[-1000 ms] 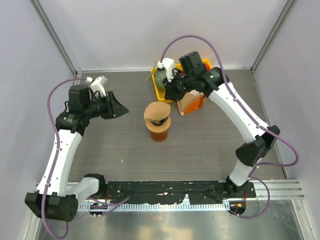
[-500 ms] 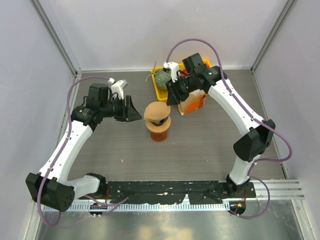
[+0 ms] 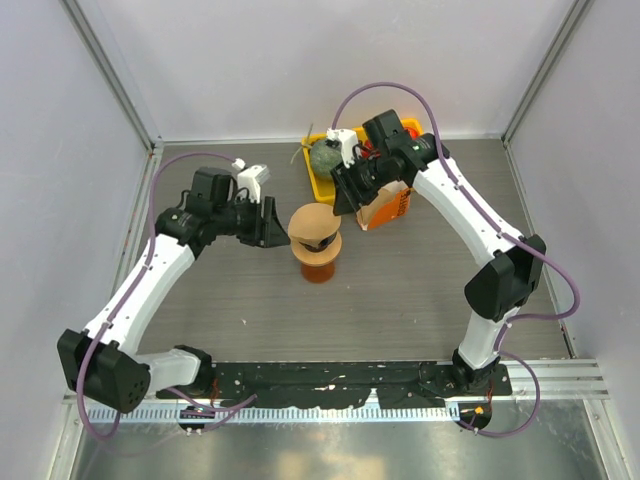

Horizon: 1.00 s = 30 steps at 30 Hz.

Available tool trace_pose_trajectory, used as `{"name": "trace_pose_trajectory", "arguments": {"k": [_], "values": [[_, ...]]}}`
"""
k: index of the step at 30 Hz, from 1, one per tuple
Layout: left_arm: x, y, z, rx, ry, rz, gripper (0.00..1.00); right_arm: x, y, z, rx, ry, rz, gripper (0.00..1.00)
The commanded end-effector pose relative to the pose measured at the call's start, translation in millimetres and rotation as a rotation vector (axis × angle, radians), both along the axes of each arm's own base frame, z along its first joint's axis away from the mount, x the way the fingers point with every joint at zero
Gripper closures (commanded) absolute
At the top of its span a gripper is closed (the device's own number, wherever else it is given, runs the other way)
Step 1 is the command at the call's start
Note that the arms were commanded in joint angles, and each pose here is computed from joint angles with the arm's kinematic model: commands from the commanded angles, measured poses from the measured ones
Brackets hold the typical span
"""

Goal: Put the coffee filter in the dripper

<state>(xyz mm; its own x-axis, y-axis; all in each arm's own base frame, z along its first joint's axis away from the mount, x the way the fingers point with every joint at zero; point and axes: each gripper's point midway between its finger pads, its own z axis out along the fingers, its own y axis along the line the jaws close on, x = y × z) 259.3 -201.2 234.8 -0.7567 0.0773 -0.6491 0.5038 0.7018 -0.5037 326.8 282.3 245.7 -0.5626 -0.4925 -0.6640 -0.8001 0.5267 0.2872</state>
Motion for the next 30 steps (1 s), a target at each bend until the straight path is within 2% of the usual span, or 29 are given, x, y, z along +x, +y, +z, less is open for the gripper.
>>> {"name": "trace_pose_trajectory", "arguments": {"k": [1,7,10,22,28,30], "values": [[10,-5,14,0.011,-0.080,-0.031,0.52,1,5,1,0.014,-0.001,0.003,0.57],[14,-13,15,0.015,-0.086,-0.054,0.53,1,7,0,0.018,0.008,0.007,0.67],[16,-19,18,0.008,-0.099,-0.064,0.57,-1,10,3,0.026,0.008,0.017,0.71],[21,-29,20,0.006,-0.103,-0.088,0.89,-16,23,9,0.048,0.008,0.072,0.95],[25,-35,20,-0.001,-0.101,-0.093,1.00,-27,32,7,0.054,0.027,0.111,0.95],[25,-38,20,-0.003,-0.098,-0.100,1.00,-31,36,4,0.057,0.040,0.124,0.95]]}}
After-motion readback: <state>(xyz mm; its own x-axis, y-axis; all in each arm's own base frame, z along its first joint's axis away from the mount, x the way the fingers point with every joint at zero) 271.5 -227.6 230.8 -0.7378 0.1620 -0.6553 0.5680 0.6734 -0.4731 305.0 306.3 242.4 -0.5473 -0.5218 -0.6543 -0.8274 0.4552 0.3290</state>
